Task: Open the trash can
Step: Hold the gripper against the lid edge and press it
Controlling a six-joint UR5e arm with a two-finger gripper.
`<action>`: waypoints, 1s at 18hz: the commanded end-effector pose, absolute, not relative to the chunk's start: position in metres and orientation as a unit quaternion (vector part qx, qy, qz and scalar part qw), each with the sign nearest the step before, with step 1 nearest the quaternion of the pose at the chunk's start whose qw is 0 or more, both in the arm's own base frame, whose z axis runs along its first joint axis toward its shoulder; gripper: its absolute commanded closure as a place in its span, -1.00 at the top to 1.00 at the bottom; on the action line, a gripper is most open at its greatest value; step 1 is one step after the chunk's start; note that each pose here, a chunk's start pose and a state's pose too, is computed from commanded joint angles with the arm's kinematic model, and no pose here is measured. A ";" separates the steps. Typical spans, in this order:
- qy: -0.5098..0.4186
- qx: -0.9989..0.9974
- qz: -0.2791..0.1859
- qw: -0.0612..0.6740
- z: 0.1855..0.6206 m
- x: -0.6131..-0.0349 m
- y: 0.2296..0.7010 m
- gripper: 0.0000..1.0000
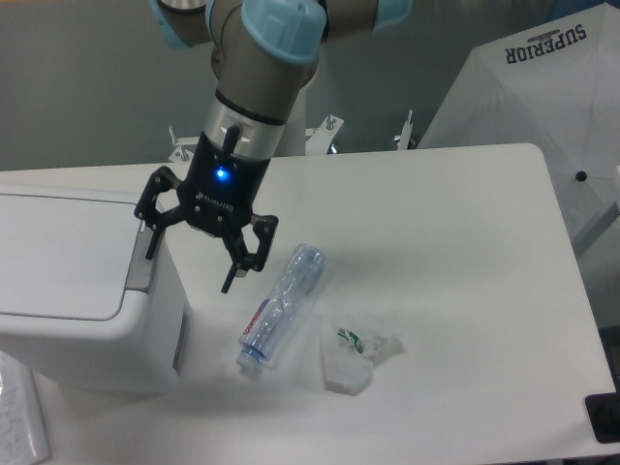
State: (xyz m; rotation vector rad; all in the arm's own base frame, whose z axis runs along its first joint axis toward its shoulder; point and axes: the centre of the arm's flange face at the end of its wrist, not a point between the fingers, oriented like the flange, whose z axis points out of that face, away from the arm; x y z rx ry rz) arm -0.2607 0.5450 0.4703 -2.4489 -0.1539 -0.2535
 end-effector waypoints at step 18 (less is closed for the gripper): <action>-0.058 -0.939 -0.105 0.322 0.461 -0.253 0.552 1.00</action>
